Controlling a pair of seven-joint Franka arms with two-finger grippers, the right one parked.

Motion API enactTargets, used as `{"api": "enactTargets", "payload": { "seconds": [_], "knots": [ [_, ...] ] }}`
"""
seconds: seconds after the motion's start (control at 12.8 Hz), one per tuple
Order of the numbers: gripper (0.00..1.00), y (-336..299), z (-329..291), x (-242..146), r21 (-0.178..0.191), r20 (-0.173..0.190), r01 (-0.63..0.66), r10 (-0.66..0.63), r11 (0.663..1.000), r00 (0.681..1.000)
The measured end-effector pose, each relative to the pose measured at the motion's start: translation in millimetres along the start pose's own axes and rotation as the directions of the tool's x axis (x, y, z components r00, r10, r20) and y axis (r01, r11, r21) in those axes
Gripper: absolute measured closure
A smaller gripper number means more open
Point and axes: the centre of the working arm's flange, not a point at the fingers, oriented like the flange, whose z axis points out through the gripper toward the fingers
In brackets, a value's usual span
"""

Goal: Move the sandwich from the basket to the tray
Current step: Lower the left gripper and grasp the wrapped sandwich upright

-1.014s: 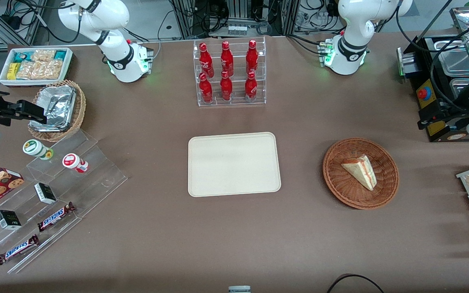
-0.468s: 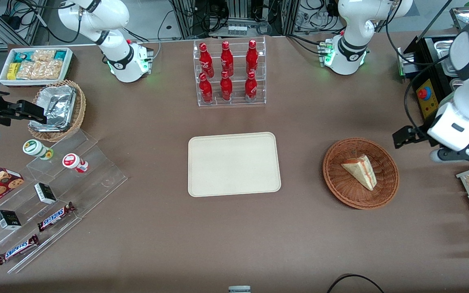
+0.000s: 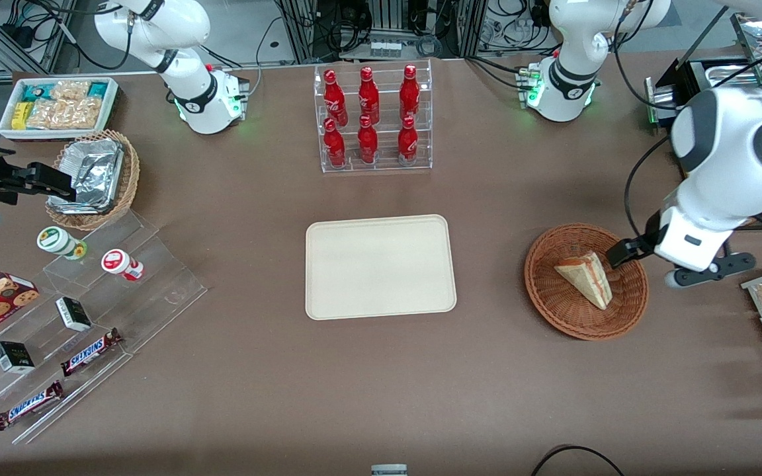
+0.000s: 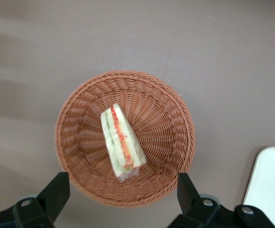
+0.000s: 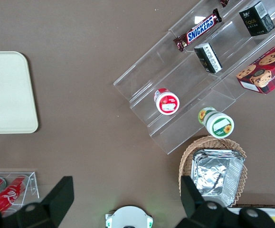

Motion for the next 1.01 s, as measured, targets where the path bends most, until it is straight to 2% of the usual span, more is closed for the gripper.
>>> {"api": "enactTargets", "payload": {
  "seconds": [0.08,0.31,0.39,0.78,1.01],
  "knots": [
    [0.0,0,19,-6,-0.005,-0.006,0.047,-0.047,0.999,0.999],
    [0.0,-3,68,-24,-0.044,-0.059,0.116,-0.118,0.992,0.991],
    [0.0,-5,81,-31,-0.047,-0.059,0.129,-0.132,0.991,0.99],
    [0.0,-7,116,-39,-0.026,-0.016,0.152,-0.152,0.988,0.988],
    [0.0,-6,130,-38,-0.027,-0.012,0.156,-0.156,0.987,0.988]
  ]
}}
